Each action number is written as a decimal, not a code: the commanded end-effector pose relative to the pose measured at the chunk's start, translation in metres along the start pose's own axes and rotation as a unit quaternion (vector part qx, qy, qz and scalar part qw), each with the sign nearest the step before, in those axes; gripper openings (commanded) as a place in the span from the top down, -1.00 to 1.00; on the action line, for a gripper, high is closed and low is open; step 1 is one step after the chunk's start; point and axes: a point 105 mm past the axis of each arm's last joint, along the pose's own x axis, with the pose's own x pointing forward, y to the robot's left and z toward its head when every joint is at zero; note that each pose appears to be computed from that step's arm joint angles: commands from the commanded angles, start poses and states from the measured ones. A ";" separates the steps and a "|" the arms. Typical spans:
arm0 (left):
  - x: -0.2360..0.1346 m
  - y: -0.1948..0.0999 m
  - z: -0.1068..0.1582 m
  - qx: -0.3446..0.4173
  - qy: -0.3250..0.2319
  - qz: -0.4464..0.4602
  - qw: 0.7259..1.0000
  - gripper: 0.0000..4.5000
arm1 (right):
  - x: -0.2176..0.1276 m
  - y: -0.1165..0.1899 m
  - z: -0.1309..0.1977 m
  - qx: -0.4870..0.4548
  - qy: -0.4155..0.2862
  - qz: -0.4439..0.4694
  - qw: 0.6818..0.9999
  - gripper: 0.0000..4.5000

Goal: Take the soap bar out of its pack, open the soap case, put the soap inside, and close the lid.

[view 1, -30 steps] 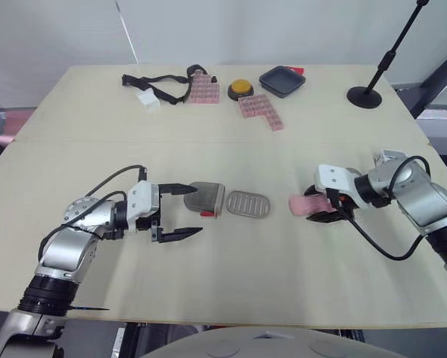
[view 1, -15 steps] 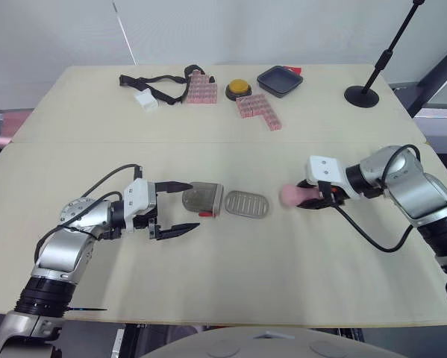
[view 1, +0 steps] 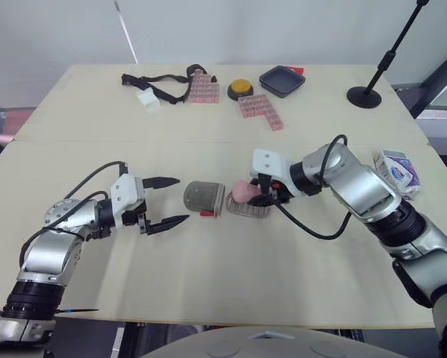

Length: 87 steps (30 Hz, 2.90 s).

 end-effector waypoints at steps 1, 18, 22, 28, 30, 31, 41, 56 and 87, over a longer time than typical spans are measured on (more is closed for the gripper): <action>0.000 0.001 0.011 0.013 -0.014 0.008 1.000 -1.00 | -0.001 -0.002 0.012 -0.007 -0.003 -0.010 1.000 0.25; 0.004 -0.002 0.012 0.011 -0.016 0.003 1.000 -1.00 | 0.013 0.005 0.005 0.022 0.015 0.002 1.000 0.25; 0.004 -0.002 0.011 0.011 -0.015 0.003 1.000 -1.00 | 0.013 0.005 0.005 0.024 0.016 0.003 1.000 0.02; 0.005 -0.002 0.010 0.011 -0.013 0.002 1.000 -1.00 | 0.008 -0.002 0.009 0.011 0.008 -0.016 1.000 -0.95; 0.005 -0.003 0.010 0.010 -0.012 0.000 1.000 -1.00 | 0.004 -0.005 0.010 0.006 0.003 -0.025 1.000 -0.98; 0.005 -0.003 0.010 0.010 -0.012 -0.002 1.000 -1.00 | 0.001 -0.006 0.011 0.004 -0.001 -0.030 1.000 -0.98; 0.004 0.007 0.010 0.045 0.017 -0.043 0.998 -1.00 | -0.065 -0.001 -0.022 0.045 -0.168 -0.101 0.980 -0.98; 0.026 0.022 0.010 0.086 0.052 -0.142 0.985 -1.00 | -0.083 0.056 -0.104 0.051 -0.308 -0.162 0.936 -0.98; 0.072 0.030 -0.021 0.134 0.130 -0.246 0.951 -1.00 | -0.088 0.056 -0.127 0.047 -0.282 -0.173 0.943 -0.98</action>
